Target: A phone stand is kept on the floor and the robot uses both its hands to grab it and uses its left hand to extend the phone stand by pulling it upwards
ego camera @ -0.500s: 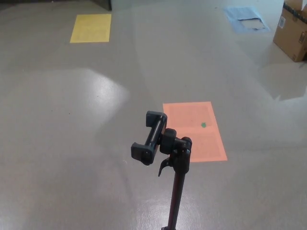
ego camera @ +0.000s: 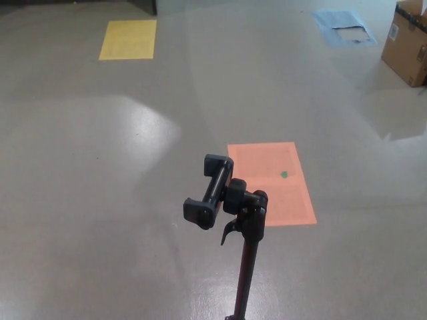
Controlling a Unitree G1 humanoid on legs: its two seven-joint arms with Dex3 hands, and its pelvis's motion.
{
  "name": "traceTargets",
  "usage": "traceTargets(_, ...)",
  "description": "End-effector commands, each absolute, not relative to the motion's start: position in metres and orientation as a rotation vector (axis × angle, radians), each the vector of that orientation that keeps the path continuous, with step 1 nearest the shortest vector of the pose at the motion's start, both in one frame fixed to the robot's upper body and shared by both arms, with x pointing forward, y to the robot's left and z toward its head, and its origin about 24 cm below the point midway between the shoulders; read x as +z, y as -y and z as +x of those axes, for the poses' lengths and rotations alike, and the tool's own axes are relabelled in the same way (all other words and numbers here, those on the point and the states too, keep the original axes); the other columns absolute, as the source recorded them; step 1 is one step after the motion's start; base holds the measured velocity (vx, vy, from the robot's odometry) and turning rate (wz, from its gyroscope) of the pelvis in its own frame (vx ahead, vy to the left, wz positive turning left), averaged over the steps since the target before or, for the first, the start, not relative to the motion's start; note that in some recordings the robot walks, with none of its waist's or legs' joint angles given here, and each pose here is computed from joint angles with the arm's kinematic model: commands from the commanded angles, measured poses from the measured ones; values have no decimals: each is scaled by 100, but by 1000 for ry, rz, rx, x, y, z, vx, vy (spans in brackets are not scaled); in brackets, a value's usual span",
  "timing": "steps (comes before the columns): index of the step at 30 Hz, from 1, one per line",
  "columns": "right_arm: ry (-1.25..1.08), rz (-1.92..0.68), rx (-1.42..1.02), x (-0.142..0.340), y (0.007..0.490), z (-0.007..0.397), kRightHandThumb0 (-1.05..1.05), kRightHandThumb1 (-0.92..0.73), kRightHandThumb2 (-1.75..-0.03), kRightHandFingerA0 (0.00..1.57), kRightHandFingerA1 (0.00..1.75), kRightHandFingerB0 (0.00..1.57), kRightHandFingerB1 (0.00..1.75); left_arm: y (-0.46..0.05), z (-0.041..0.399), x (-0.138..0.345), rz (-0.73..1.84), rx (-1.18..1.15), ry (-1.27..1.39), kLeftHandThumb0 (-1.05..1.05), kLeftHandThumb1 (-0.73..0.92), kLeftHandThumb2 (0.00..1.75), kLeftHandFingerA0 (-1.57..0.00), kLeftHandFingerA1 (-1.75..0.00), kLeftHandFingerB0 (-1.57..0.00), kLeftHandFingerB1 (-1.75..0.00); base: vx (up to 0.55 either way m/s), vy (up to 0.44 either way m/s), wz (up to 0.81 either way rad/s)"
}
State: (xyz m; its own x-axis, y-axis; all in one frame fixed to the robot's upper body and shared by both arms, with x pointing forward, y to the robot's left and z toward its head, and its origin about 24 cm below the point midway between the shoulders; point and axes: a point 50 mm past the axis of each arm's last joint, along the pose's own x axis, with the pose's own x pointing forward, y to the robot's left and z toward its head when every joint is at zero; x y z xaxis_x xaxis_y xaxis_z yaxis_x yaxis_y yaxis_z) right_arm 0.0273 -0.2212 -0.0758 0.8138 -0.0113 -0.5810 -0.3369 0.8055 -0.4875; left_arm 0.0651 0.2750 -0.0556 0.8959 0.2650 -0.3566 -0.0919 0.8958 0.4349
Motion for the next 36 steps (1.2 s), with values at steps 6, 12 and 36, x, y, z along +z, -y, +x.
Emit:
traceTargets(6, -127, -587, 208, -5, 219, 130, -105, -64, -101, 0, 16, 0, 7, -245, 180, 32, 301, 229, 246, -54, 18, 94, 0, -60, 0, -56, 0, 0, 0)
traceTargets(12, -112, -582, 232, -3, 206, 154, -105, -63, -105, 0, 15, 0, 10, -222, 212, 49, 305, 178, 347, -54, 20, 94, 0, -58, -2, -56, 0, 0, 0)
traceTargets(36, -136, -481, 333, -12, 133, 215, -105, -60, -106, 0, 17, 0, 7, -114, 235, 51, 177, -87, 417, -42, 12, 87, -11, -59, -18, -60, 0, 0, 0)
